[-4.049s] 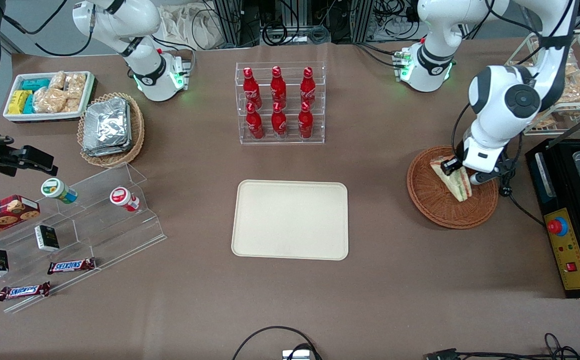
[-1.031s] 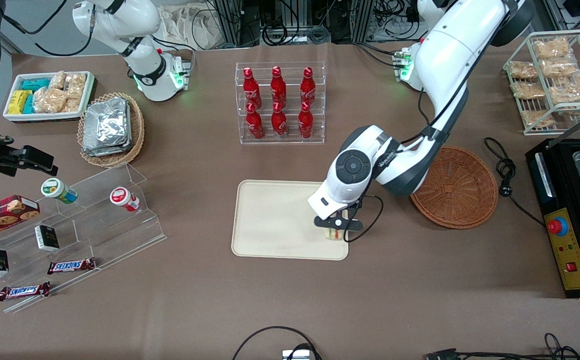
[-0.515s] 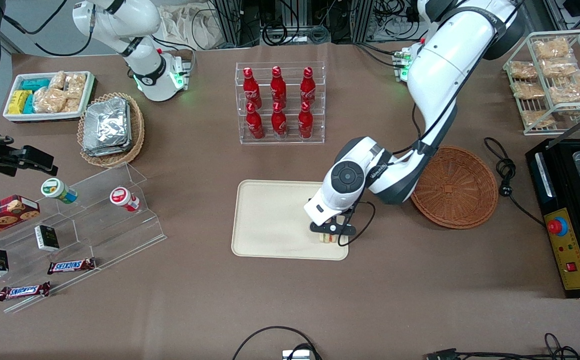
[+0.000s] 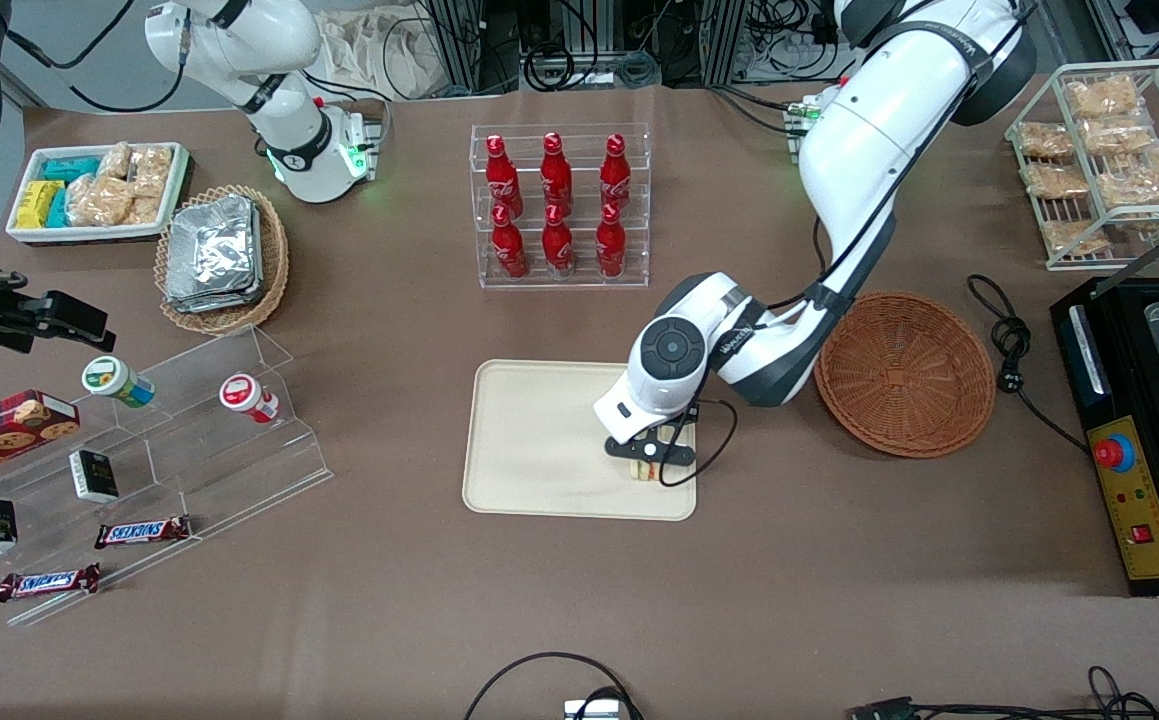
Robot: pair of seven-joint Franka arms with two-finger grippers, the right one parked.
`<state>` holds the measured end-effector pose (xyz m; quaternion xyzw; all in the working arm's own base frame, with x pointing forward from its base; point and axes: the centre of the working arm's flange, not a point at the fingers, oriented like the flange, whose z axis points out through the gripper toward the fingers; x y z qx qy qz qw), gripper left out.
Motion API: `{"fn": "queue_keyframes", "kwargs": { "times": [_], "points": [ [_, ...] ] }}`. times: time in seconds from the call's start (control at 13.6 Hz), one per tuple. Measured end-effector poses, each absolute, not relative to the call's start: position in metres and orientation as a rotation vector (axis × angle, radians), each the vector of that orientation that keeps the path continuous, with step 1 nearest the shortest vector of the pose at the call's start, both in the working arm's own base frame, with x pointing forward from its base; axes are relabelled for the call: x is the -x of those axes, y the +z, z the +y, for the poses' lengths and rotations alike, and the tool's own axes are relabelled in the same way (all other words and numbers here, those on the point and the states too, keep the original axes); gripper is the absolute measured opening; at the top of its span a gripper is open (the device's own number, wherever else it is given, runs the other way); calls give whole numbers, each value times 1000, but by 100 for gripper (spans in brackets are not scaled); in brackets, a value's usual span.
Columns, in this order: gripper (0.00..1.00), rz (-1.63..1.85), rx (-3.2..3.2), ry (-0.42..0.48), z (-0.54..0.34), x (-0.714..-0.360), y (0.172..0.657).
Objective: Place sandwich from basket to tray
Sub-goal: 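Carry the sandwich over the tray and lower it onto the tray, then open the left gripper to release the sandwich on the tray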
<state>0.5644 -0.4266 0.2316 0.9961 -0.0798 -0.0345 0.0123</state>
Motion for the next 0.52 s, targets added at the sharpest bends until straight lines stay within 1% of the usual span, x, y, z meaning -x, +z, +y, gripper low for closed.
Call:
{"fn": "queue_keyframes", "kwargs": {
  "times": [0.07,0.15,0.29,0.44,0.52],
  "points": [
    [38,-251,-3106,-112,-427,-564,229],
    [45,-251,-3107,-116,-427,-563,227],
    [67,-261,-3114,-114,-427,-563,224],
    [84,-272,-3121,-108,-426,-563,222],
    [96,-271,-3122,-108,-426,-564,222]
  ]
}}
